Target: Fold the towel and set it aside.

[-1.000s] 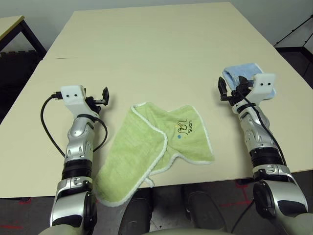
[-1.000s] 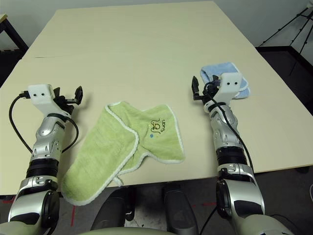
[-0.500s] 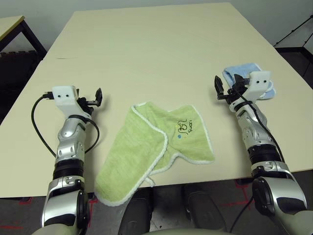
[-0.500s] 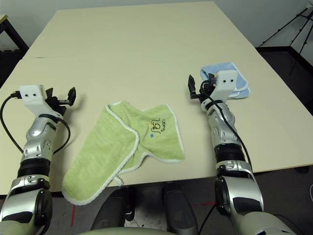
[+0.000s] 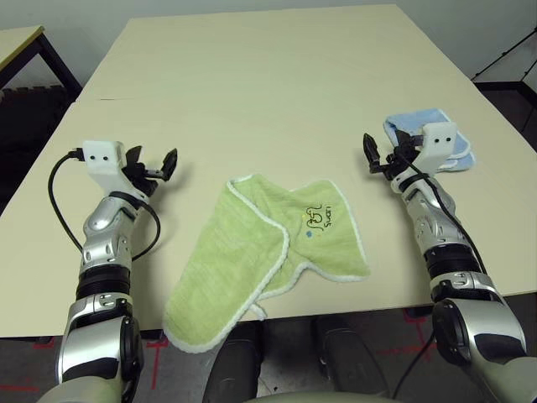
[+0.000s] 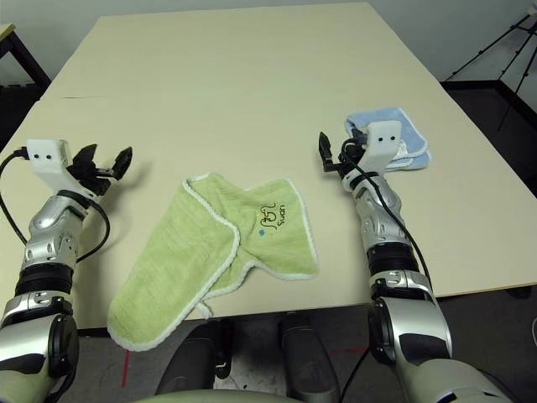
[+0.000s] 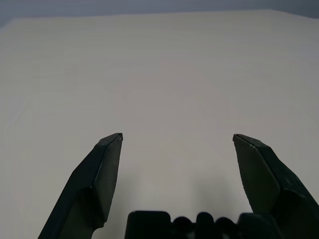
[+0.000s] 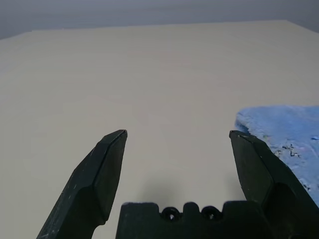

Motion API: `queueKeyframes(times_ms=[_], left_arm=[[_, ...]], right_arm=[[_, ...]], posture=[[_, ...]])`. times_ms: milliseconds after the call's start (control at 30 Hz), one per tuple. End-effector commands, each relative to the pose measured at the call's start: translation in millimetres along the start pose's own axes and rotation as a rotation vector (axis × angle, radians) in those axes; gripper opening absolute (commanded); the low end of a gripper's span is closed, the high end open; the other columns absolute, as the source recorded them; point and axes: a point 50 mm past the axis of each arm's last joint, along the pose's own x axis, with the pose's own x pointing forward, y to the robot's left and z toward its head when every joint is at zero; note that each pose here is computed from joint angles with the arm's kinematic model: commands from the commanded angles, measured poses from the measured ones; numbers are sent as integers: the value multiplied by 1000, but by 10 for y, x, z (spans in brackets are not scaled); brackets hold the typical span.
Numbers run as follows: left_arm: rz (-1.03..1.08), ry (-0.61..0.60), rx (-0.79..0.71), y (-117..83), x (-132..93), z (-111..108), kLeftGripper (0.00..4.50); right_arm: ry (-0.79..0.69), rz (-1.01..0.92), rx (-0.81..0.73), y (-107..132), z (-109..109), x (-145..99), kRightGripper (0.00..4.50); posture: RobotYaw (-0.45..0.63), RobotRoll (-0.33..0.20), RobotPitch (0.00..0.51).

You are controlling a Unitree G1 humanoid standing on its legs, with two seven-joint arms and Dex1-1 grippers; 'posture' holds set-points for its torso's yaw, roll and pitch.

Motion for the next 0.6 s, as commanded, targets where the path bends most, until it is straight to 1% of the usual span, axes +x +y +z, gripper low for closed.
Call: queueKeyframes(times_ms=[33, 133, 267, 333, 433, 600], left_arm=[[-217, 10, 25, -89, 35, 212, 4487], [-331, 40, 27, -99, 7, 312, 4487], [-471, 83, 115, -147, -12, 370, 4487], [-547, 118, 148, -177, -37, 364, 4487], [-629, 173, 198, -203, -90, 301, 4487], [-653, 185, 238, -203, -91, 272, 4487]], right_arm=[[11, 46, 4, -63, 21, -6, 4486], [19, 114, -9, -60, 78, 22, 4486], [54, 289, -21, -25, 210, 79, 4486], [86, 383, -34, -3, 297, 127, 4486], [175, 510, -99, 15, 430, 225, 4486], [360, 683, -220, 87, 540, 332, 4486]], posture=[[2, 0, 141], [-8, 0, 147], [-13, 0, 158], [-16, 0, 166], [-26, 0, 170], [-30, 0, 179]])
